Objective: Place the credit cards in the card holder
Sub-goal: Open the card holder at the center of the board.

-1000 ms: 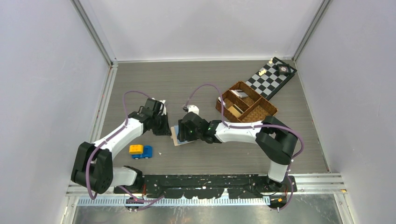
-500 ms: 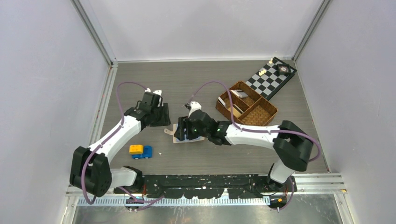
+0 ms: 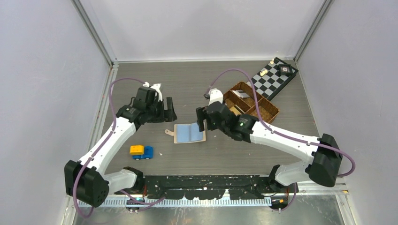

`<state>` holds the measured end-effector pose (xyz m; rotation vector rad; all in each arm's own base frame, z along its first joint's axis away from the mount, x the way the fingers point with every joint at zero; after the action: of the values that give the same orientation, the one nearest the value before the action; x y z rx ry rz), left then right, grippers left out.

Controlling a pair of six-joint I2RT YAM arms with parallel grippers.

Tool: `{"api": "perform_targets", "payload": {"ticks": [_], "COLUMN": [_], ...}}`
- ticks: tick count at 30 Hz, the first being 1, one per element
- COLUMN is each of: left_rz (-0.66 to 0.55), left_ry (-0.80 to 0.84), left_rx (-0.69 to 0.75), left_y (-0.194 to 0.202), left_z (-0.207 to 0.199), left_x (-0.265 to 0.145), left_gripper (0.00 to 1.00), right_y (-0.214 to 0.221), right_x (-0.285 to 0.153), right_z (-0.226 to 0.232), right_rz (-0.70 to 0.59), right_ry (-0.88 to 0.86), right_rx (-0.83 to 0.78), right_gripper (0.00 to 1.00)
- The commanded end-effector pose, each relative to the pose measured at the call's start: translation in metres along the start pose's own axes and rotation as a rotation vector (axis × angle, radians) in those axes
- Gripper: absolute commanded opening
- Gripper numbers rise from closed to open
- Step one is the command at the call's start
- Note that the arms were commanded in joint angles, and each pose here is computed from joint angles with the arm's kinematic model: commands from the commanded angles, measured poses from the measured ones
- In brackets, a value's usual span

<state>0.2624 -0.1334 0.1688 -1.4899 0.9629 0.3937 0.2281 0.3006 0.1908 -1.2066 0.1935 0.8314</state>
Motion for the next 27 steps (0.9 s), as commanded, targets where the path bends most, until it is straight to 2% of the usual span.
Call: {"api": "perform_targets", "payload": {"ticks": [1,4,10,22,27], "left_rz": [0.006,0.017,-0.043,-0.032,-0.039], "left_ry": [0.115,0.135,-0.024,-0.038,-0.045], "left_rx": [0.043,0.13,0.224,0.247,0.25], "left_y": [-0.017,-0.025,-0.033,-0.018,-0.017], "left_z": [-0.021,-0.024,0.003,0.011,0.012], "left_x": [-0.037,-0.056,-0.057,-0.035,-0.036], "left_gripper": [0.83,0.86,0.9,0.9,0.9], "right_y": [-0.036,-0.049,-0.072,-0.076,-0.068], "right_x": [-0.014,-0.007,0.021,0.102,0.118], "right_z": [-0.054,-0.081,-0.114,-0.148,-0.148], "right_rz": [0.002,0.033,0.063,0.212,0.264], "right_ry": [0.188,0.236,0.341,0.388,0.348], "right_rx": [-0.09,-0.111,-0.18,-0.262,-0.296], "right_gripper": [0.84,0.86,0.87,0.85,0.84]}}
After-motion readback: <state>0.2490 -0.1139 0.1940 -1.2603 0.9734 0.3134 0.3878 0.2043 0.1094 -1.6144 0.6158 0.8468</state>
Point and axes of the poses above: each gripper's point midway between its finger pads, its own x axis out along the fingers, its own z axis along the line the jaws close on, y = z × x, the point moved 2 cm from there along -x, back along the fingers, and after that the axes turned 13 degrees about x, right-handed, at the moved point
